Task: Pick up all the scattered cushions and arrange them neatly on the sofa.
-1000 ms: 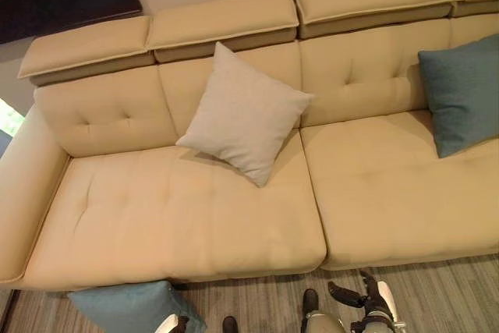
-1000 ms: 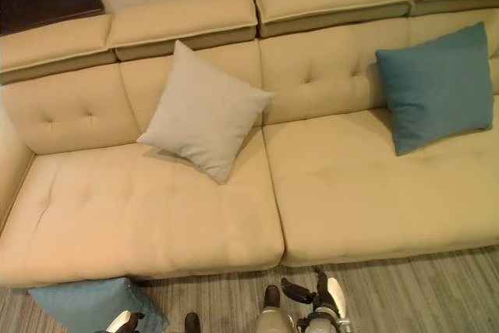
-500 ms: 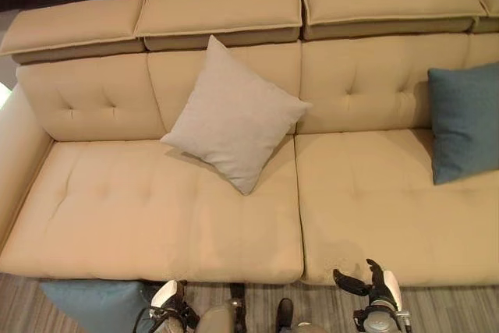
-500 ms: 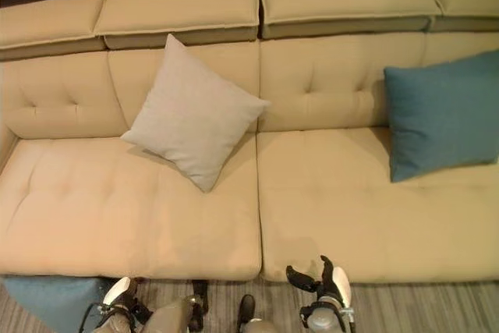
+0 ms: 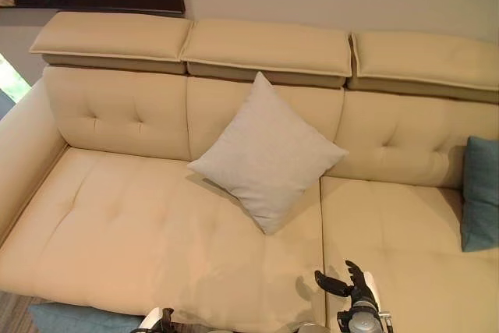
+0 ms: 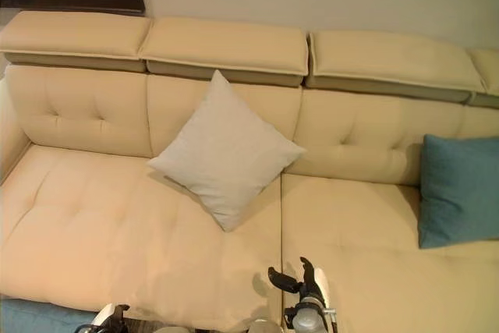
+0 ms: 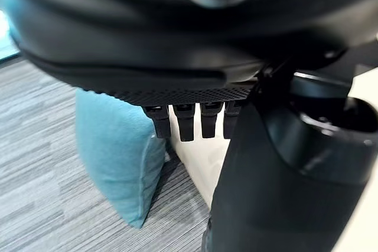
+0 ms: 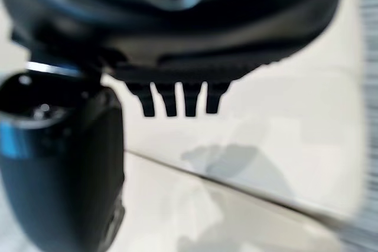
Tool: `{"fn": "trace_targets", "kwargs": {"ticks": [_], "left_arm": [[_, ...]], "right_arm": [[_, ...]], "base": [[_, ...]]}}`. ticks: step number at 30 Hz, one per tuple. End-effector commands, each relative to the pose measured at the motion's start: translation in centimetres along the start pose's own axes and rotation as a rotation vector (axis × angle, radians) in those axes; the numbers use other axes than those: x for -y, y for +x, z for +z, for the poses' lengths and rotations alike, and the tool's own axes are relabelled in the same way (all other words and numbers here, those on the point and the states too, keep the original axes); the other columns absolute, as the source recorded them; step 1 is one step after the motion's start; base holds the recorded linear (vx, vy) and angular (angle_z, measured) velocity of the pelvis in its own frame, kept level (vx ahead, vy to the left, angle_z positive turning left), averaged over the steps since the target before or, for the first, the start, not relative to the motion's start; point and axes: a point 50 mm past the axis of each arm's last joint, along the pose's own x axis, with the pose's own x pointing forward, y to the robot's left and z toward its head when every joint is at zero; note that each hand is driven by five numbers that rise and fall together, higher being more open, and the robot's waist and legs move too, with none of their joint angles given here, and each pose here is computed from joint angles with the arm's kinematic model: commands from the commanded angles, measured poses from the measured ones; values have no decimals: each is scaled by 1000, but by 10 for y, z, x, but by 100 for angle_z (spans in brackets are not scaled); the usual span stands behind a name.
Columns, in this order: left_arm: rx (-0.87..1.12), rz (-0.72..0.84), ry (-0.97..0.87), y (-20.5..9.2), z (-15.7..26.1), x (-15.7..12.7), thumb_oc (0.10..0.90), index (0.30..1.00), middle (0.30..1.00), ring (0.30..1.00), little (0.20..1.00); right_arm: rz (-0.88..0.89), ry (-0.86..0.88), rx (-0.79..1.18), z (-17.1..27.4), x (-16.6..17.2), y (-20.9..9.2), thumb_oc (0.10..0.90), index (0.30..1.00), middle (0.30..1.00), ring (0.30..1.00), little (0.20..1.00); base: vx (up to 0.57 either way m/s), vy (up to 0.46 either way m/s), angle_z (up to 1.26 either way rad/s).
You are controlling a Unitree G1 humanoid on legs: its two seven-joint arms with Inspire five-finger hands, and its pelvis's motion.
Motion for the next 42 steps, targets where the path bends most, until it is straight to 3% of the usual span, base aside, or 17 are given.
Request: {"fn": "trace_targets", "kwargs": {"ticks": [1,6,9,19,26,30,32,38,42], "left_arm": [[-52,61,-8,3,-18,-17,800,900,900,900,900],[-3,74,27,5,-10,-21,800,900,900,900,900],[2,71,28,2,-14,-16,800,900,900,900,900],[40,43,81,0,-13,-8,800,900,900,900,900],[68,40,90,3,-5,-13,800,900,900,900,900],[33,69,60,5,-13,-24,800,900,900,900,900],[36,80,49,6,-12,-26,800,900,900,900,900],[60,161,8,9,-6,-41,800,900,900,900,900],[75,187,49,7,0,-36,800,900,900,900,900]], "right_arm": [[-98,45,147,27,27,7,800,900,900,900,900],[-247,50,361,76,66,9,800,900,900,900,900],[-371,48,594,126,96,-1,800,900,900,900,900],[-516,-63,904,223,130,-11,800,900,900,900,900],[-433,-54,930,300,135,1,800,900,900,900,900],[-505,-28,957,351,163,-9,800,900,900,900,900],[-521,-17,953,355,168,-10,800,900,900,900,900],[-834,-264,823,357,226,-11,800,900,900,900,900],[-1046,-239,855,352,234,-21,800,900,900,900,900]], "base": [[126,-189,24],[131,-186,53],[112,-190,38],[68,-87,19],[-51,-18,28],[-53,23,20],[-41,19,28],[-19,-4,33],[-2,-2,17]]}}
